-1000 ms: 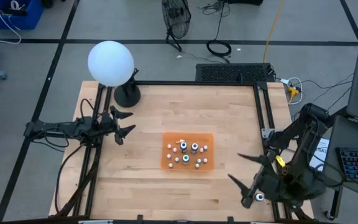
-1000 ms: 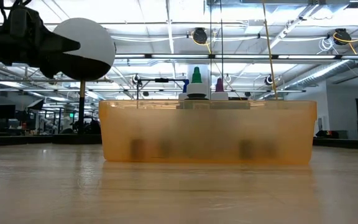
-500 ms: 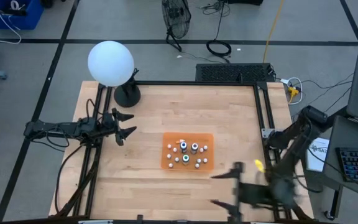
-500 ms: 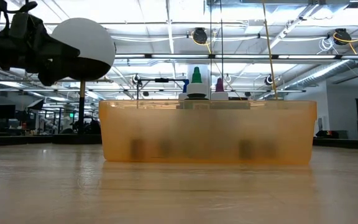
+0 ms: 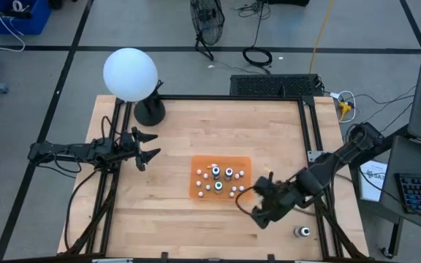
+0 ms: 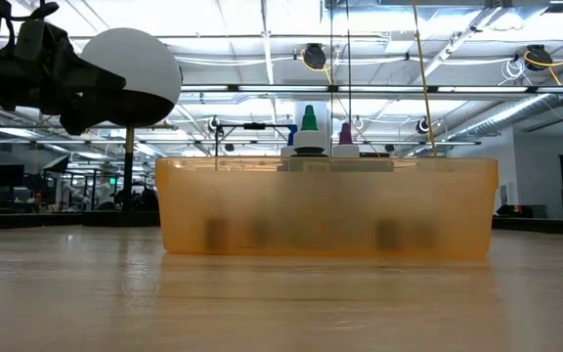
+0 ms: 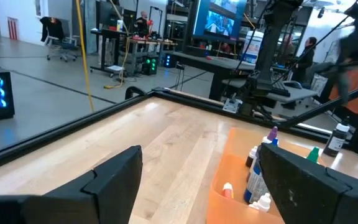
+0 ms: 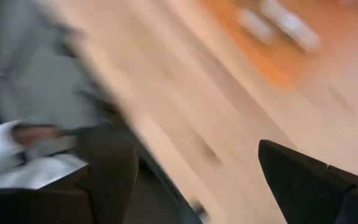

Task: Pick & Place food coloring
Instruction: Put the large black food coloring bottle into the container

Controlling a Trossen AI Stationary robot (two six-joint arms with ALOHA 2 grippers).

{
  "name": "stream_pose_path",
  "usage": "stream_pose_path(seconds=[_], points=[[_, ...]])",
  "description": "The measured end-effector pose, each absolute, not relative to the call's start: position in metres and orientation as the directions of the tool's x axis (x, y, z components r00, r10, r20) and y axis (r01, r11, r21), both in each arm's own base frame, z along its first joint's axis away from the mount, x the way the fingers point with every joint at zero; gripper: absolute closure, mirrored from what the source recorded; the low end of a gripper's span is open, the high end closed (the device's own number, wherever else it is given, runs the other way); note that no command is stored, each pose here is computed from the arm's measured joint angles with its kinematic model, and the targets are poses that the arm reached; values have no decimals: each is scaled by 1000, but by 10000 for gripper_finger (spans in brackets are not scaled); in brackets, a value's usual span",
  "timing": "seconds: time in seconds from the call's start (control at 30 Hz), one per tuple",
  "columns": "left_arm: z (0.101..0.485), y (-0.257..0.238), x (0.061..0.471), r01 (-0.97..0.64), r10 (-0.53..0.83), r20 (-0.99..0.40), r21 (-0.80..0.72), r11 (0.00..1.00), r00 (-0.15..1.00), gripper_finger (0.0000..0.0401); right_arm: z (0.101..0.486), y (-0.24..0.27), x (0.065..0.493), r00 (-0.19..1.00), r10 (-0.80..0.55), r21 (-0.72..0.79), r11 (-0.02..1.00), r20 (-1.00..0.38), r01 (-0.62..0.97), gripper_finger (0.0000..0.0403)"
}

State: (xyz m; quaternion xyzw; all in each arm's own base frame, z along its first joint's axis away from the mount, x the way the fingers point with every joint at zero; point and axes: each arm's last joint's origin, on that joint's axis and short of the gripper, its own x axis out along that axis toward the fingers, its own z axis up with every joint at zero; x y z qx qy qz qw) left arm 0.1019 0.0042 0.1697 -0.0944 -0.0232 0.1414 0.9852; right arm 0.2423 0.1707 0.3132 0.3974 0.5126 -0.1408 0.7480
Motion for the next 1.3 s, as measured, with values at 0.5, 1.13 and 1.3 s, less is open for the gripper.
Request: stream_pose_path(seconds=[0.5,1.13,1.3], points=[[170,4,102,-274,283,20,-193,942,959,91,256,216,149,-142,206,-80,282,-968,956,85],[170,4,102,-274,283,20,-193,942,959,88,197,219,129,-140,219,-80,260,-966,962,85],[170,4,102,-274,283,20,-193,942,959,82,197,221,129,-114,220,-52,268,-969,962,100]])
